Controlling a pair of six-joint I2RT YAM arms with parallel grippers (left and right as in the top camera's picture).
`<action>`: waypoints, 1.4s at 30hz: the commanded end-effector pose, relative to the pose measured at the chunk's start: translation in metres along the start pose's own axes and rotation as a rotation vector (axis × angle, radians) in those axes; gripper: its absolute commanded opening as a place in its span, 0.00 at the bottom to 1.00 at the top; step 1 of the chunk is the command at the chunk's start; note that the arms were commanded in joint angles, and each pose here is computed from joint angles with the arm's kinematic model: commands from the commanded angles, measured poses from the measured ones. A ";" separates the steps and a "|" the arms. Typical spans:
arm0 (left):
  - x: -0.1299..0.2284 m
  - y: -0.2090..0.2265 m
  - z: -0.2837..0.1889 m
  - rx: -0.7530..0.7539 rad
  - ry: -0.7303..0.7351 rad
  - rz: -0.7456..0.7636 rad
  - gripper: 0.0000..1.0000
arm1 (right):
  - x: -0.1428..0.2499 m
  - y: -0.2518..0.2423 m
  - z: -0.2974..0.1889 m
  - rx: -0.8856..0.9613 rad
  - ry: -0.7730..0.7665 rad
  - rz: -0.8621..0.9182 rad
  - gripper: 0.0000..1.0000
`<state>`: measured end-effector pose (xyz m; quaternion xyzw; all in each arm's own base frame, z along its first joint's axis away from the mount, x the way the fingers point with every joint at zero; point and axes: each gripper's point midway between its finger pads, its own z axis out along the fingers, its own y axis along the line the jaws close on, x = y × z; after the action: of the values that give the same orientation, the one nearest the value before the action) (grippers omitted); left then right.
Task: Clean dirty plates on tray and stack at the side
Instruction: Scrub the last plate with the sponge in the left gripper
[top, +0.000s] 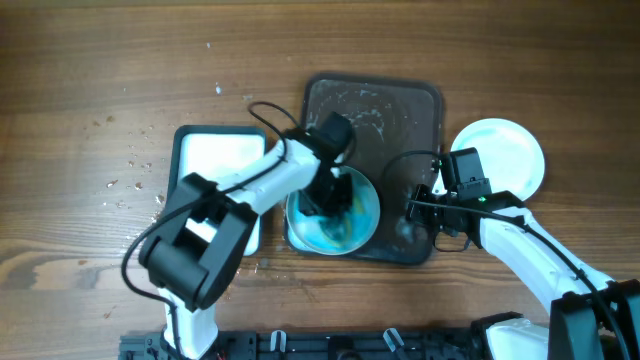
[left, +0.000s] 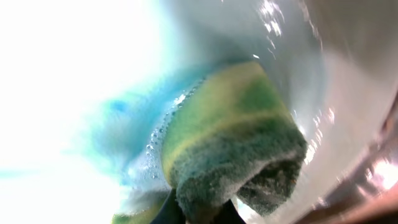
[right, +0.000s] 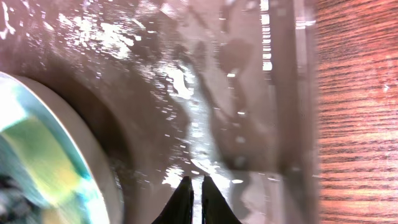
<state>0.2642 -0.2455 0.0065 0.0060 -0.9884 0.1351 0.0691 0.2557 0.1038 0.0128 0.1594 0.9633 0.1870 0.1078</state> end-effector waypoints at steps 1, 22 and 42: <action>-0.041 0.036 -0.010 -0.170 -0.189 0.003 0.04 | -0.001 0.004 -0.001 -0.014 -0.002 -0.001 0.08; 0.057 -0.062 0.011 0.088 0.083 0.221 0.04 | 0.002 0.006 -0.002 -0.029 0.012 -0.034 0.08; 0.101 0.098 -0.304 0.160 -0.801 -0.149 0.04 | 0.006 0.094 -0.255 -0.373 -0.563 -0.434 0.08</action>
<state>0.2100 -0.0897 0.2804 0.1185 -0.9237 0.2289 -0.2833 0.2228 0.1051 0.2424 0.0112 0.8885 0.2680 0.3723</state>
